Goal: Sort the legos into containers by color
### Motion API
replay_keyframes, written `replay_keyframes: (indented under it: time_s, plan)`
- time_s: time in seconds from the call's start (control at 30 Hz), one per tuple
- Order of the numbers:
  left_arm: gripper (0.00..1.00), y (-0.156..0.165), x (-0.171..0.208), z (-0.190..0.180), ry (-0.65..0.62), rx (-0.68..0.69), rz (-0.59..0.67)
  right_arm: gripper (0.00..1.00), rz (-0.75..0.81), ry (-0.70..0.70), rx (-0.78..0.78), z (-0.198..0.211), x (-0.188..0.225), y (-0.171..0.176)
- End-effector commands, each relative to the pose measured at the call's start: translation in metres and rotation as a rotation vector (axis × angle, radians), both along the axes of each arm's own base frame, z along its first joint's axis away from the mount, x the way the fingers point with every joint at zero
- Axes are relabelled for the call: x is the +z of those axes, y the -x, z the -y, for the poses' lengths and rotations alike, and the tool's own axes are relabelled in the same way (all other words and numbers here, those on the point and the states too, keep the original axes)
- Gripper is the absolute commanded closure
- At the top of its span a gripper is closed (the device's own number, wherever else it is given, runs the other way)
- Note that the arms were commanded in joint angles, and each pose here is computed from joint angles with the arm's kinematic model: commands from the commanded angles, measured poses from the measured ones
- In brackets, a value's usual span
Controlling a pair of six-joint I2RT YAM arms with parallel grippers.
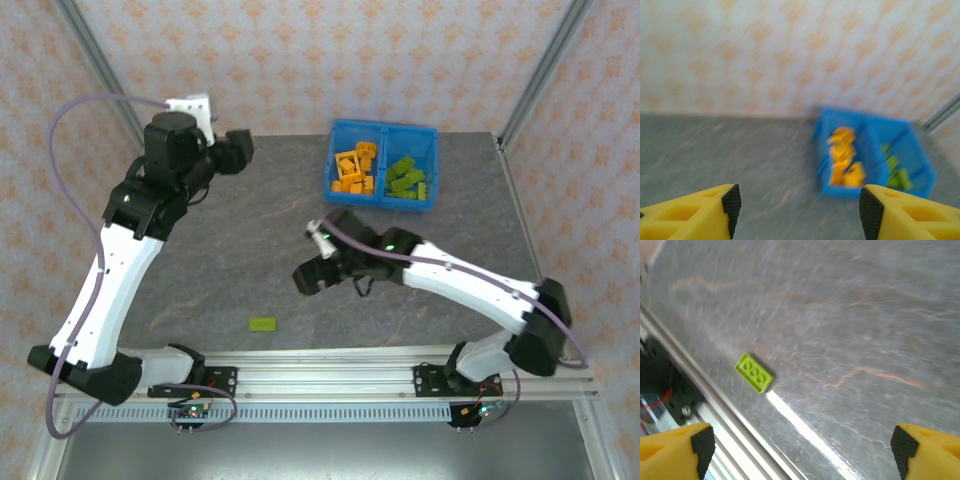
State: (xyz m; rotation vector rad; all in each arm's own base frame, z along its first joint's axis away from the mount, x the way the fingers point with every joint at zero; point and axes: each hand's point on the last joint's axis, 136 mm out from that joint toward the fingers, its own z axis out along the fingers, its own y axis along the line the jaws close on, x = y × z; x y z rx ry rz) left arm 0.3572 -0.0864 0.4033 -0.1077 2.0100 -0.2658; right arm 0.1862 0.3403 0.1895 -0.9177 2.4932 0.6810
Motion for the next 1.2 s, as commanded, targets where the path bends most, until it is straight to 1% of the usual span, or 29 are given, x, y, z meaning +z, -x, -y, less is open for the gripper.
replay_keyframes:
  time_s: [0.0, 0.03, 0.07, 0.1, 0.13, 0.2, 0.27, 0.37, 0.53, 0.7, 0.83, 0.93, 1.0, 1.1, 1.17]
  plan:
    - [0.31, 0.036, -0.098, -0.027, -0.086, 0.031, -0.326, 0.08, 0.042, 0.074, 0.24, -0.035, -0.021, 0.025]
    - [0.26, 0.047, -0.109, -0.037, -0.087, 0.051, -0.363, 0.08, 0.038, 0.082, 0.277, -0.045, -0.029, 0.03]
    - [0.14, 0.058, -0.123, -0.045, -0.088, 0.072, -0.408, 0.08, 0.034, 0.09, 0.316, -0.055, -0.037, 0.037]
    - [0.05, 0.07, -0.134, -0.052, -0.081, 0.082, -0.45, 0.08, 0.03, 0.098, 0.349, -0.065, -0.045, 0.042]
    - [0.01, 0.078, -0.144, -0.056, -0.073, 0.09, -0.49, 0.08, 0.029, 0.103, 0.371, -0.072, -0.052, 0.045]
    - [0.0, 0.094, -0.167, -0.063, -0.051, 0.113, -0.575, 0.08, 0.023, 0.118, 0.397, -0.086, -0.068, 0.048]
    - [0.0, 0.102, -0.185, -0.066, -0.031, 0.13, -0.621, 0.09, 0.01, 0.13, 0.417, -0.095, -0.084, 0.05]
    - [0.0, 0.106, -0.21, -0.071, 0.004, 0.16, -0.674, 0.09, 0.028, 0.177, 0.448, -0.102, -0.105, 0.052]
    - [0.0, 0.101, -0.232, -0.062, 0.078, 0.138, -0.718, 0.12, 0.082, 0.232, 0.446, -0.106, -0.125, 0.045]
    - [0.0, 0.097, -0.241, -0.061, 0.078, 0.13, -0.73, 0.27, 0.126, 0.305, 0.451, -0.105, -0.142, 0.04]
    - [0.0, 0.096, -0.25, -0.065, 0.059, 0.146, -0.751, 0.3, 0.141, 0.387, 0.498, -0.102, -0.16, 0.048]
    - [0.0, 0.096, -0.254, -0.064, 0.066, 0.151, -0.764, 0.32, 0.135, 0.41, 0.507, -0.103, -0.169, 0.052]
    - [0.0, 0.095, -0.256, -0.064, 0.071, 0.153, -0.766, 0.36, 0.13, 0.432, 0.492, -0.1, -0.175, 0.05]
    - [0.0, 0.095, -0.256, -0.064, 0.075, 0.16, -0.762, 0.46, 0.171, 0.49, 0.457, -0.091, -0.181, 0.041]
    - [0.0, 0.095, -0.255, -0.063, 0.085, 0.16, -0.758, 0.56, 0.206, 0.522, 0.437, -0.083, -0.182, 0.034]
